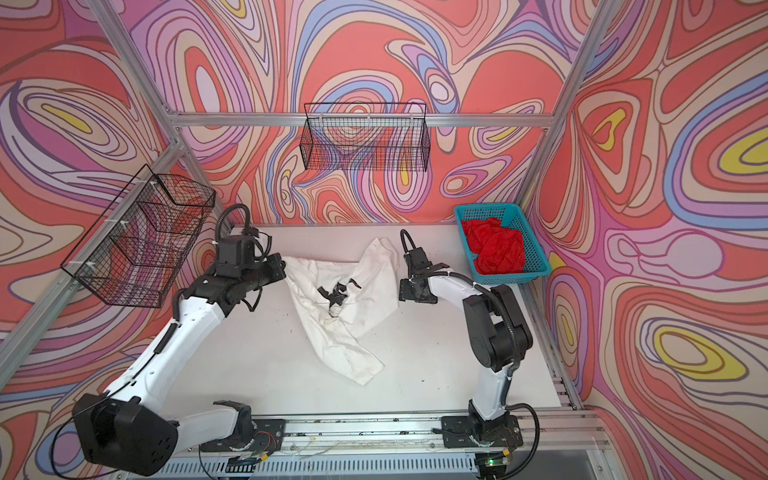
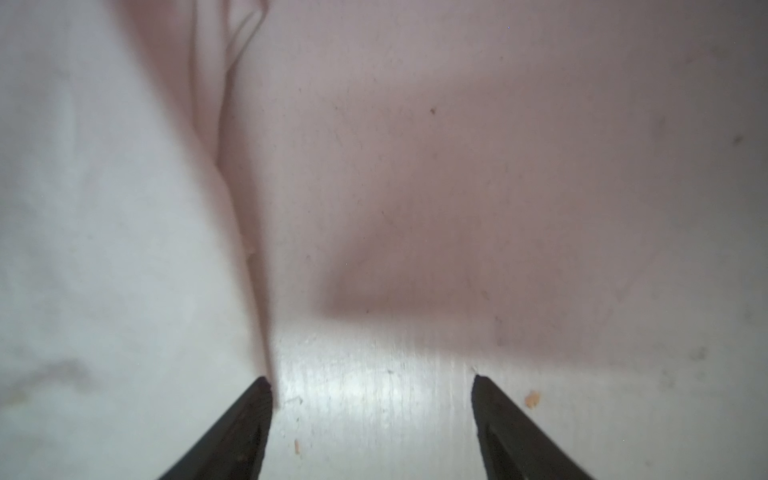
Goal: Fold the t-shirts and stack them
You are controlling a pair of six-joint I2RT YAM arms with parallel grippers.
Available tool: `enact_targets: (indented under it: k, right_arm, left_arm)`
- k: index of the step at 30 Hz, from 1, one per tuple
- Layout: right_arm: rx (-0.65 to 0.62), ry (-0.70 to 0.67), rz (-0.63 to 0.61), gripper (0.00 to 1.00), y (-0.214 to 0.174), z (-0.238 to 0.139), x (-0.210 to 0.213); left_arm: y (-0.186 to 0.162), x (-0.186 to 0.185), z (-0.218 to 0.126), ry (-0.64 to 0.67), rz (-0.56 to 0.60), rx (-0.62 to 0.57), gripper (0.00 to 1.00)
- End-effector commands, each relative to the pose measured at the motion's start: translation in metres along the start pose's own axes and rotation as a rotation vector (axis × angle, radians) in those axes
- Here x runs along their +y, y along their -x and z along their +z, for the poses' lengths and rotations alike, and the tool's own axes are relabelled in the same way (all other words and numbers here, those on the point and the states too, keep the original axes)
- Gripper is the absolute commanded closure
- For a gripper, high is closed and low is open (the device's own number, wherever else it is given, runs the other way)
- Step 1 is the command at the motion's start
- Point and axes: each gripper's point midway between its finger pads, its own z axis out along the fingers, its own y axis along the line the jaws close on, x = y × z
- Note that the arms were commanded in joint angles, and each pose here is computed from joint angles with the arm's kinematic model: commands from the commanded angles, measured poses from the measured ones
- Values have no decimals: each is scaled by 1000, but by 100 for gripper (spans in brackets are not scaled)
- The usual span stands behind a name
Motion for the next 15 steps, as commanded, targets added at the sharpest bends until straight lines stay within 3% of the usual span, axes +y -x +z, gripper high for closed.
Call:
enact_targets:
  k: [1, 9, 12, 15]
  right_arm:
    - [-39, 20, -26, 18, 13, -41, 4]
    - [-77, 4, -22, 15, 21, -64, -1]
    - [-81, 0, -14, 15, 22, -66, -5]
    - [-91, -13, 2, 14, 25, -71, -13]
  left_arm:
    - [57, -26, -52, -55, 38, -154, 100]
    - [135, -91, -122, -251, 25, -329, 100]
    - [129, -136, -111, -348, 41, -285, 100]
    - [99, -191, -82, -462, 26, -170, 100]
